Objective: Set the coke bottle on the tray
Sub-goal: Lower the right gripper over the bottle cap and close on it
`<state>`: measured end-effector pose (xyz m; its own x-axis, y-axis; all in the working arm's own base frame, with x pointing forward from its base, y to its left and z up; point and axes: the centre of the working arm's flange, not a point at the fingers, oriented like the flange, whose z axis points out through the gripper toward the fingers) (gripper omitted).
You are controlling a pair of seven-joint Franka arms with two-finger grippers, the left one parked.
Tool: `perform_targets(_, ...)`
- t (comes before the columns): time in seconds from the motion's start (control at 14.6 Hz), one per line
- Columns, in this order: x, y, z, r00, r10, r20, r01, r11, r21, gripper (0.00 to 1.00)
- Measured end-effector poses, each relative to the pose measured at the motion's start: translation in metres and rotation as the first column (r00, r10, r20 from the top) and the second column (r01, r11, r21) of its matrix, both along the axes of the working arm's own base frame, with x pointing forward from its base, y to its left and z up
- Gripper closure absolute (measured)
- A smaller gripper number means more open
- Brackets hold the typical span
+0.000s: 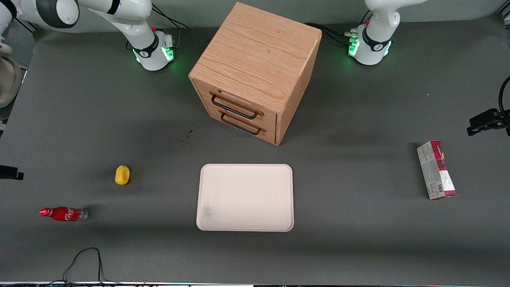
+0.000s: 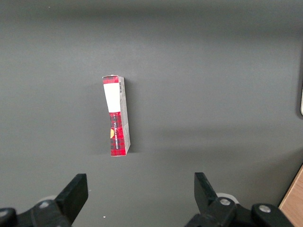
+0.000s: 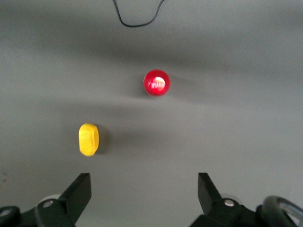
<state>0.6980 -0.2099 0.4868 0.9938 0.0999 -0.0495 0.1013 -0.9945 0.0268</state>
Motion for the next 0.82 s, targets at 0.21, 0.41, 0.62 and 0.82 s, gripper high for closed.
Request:
perform_targets(0.21,0.022,0.01,-0.037,0.999,0.027,0.028,-0.027,1.0,0.005,0.0)
perform_targets(0.41,0.039,0.01,-0.087,0.996,0.082,0.037,-0.082,0.997,0.003,0.0)
perform_targets(0.62,0.048,0.003,-0.118,0.992,0.113,0.053,-0.113,0.994,-0.006,0.0)
perform_targets(0.82,0.052,0.0,-0.142,0.992,0.117,0.055,-0.117,0.993,-0.01,0.01)
